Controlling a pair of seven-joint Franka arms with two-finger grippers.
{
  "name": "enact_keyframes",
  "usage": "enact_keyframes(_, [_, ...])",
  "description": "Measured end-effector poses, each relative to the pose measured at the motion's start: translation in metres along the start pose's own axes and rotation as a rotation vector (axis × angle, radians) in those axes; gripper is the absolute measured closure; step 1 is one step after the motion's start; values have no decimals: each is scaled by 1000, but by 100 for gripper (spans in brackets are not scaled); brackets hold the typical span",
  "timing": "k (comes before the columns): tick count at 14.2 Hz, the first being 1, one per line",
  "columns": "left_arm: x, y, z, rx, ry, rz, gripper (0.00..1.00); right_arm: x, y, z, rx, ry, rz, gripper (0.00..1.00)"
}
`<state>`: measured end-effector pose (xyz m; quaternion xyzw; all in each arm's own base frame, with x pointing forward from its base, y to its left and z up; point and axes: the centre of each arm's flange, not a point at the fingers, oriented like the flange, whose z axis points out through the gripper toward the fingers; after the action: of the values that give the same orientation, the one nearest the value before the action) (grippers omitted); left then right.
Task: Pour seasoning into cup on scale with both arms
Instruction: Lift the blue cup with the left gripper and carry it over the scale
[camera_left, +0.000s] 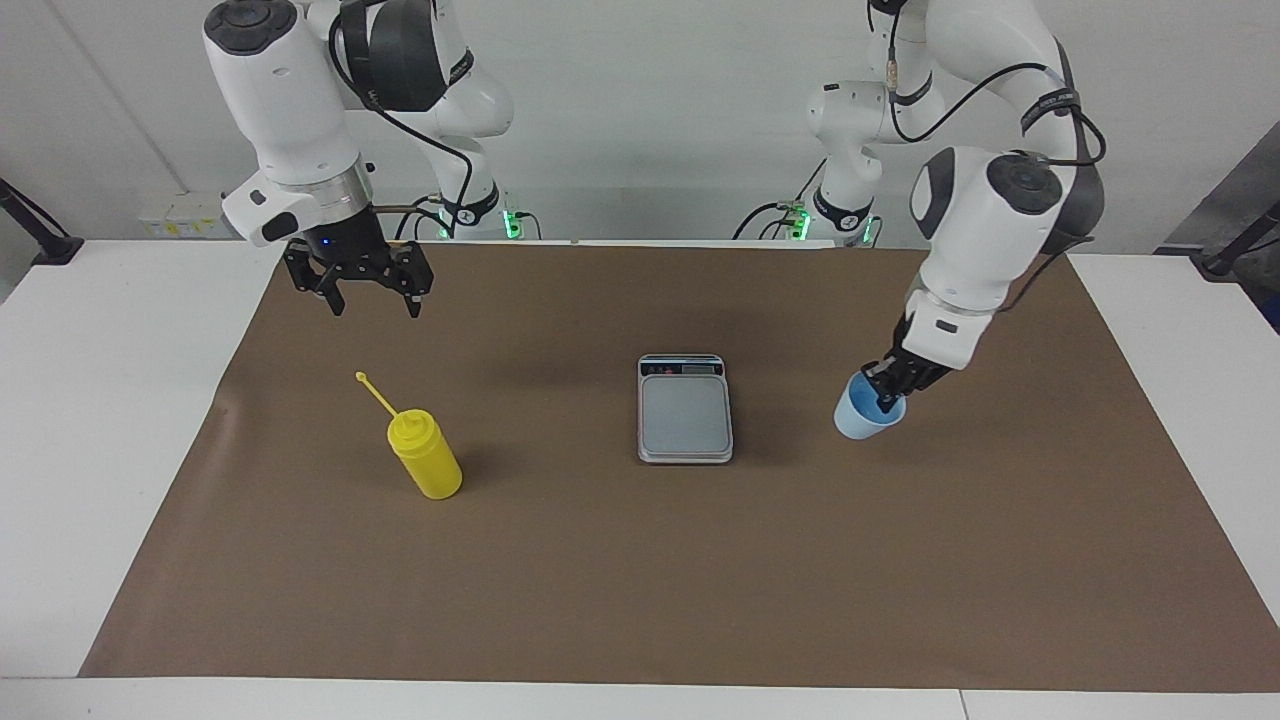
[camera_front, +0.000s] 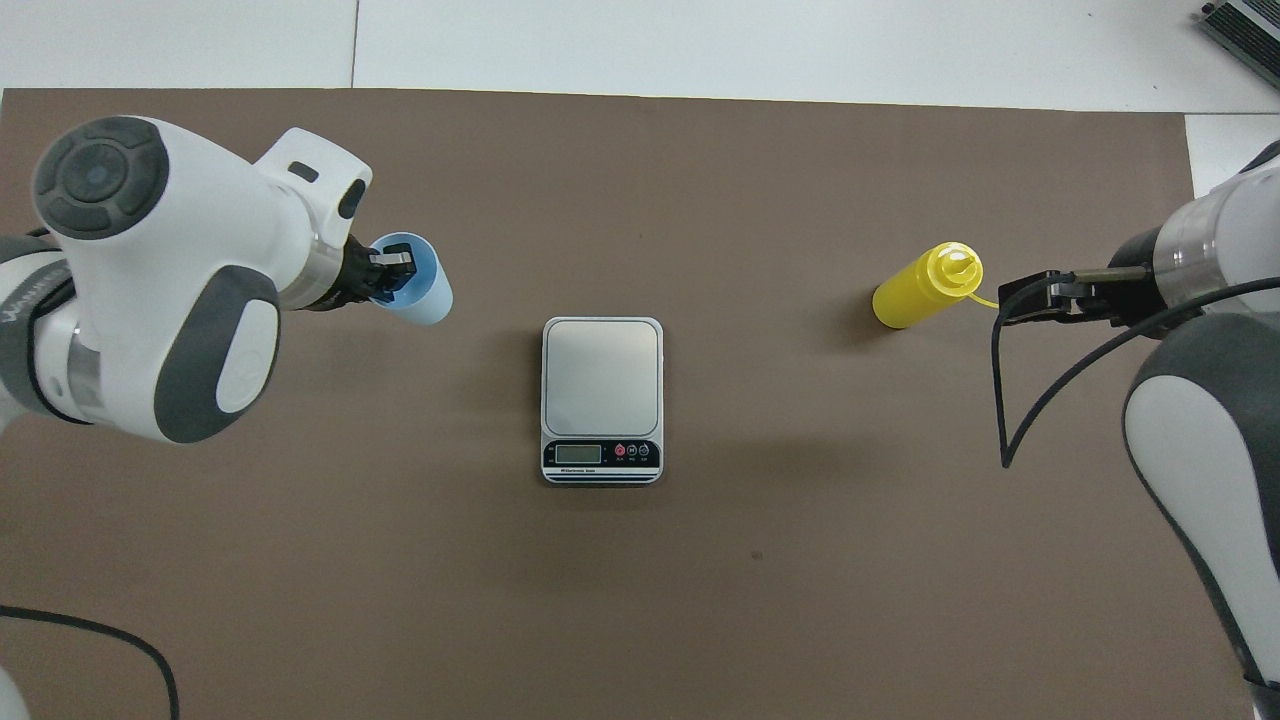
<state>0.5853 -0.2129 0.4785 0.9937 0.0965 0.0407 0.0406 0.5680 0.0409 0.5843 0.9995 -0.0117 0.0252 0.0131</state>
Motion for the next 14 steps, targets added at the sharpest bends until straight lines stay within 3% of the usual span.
enact_keyframes(7, [-57, 87, 13, -44, 26, 38, 96, 0, 0, 0, 0, 0, 0, 0])
enact_keyframes(14, [-75, 122, 73, -22, 39, 74, 96, 0, 0, 0, 0, 0, 0, 0])
